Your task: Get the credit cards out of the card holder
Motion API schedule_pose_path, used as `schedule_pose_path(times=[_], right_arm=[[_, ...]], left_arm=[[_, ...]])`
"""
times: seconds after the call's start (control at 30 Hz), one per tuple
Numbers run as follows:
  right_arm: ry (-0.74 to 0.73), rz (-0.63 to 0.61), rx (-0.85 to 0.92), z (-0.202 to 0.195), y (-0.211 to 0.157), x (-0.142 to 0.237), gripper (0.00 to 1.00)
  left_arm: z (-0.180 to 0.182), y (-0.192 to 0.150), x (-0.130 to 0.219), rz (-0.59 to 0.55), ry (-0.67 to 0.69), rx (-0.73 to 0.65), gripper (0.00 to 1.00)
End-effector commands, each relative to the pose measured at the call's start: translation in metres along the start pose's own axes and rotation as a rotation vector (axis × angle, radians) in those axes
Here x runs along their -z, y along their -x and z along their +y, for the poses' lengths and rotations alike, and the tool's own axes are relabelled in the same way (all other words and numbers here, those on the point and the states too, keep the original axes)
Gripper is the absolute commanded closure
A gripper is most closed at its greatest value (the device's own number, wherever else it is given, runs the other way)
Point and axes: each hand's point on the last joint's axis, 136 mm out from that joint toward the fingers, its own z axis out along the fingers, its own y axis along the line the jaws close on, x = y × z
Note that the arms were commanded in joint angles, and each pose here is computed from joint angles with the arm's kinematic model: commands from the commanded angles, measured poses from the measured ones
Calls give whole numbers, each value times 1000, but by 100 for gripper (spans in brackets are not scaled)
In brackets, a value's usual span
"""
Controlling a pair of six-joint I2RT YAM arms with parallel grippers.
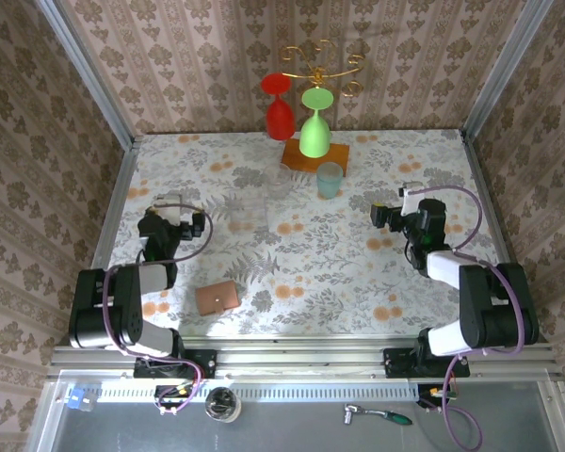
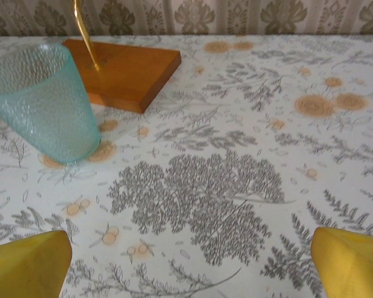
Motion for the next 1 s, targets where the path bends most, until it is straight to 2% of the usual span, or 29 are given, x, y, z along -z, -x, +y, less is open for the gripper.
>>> schedule_pose_path(times=[0.0, 0.23, 0.33, 0.57, 0.73, 0.83, 0.97], right_arm=[[-39, 23, 0, -2, 6, 9, 0], [-57, 77, -30, 1, 15, 25, 0], [-56, 101, -42, 6, 17, 32, 0], [-50, 107, -84, 14, 22, 49, 0], [-46, 123, -94, 19, 20, 58, 0], [-42, 131, -99, 21, 16, 60, 0], [-46, 147, -94, 21, 10, 61, 0]], left_arm=[[6, 3, 2, 48, 68, -12, 0], [2, 28, 7, 93, 127, -40, 0], [6, 36, 7, 143, 174, 9, 0], [-6, 45, 1, 260, 153, 129, 0], [-22, 42, -5, 363, 91, 254, 0], [-19, 29, -6, 424, 138, 354, 0], [-32, 10, -13, 527, 92, 404, 0]])
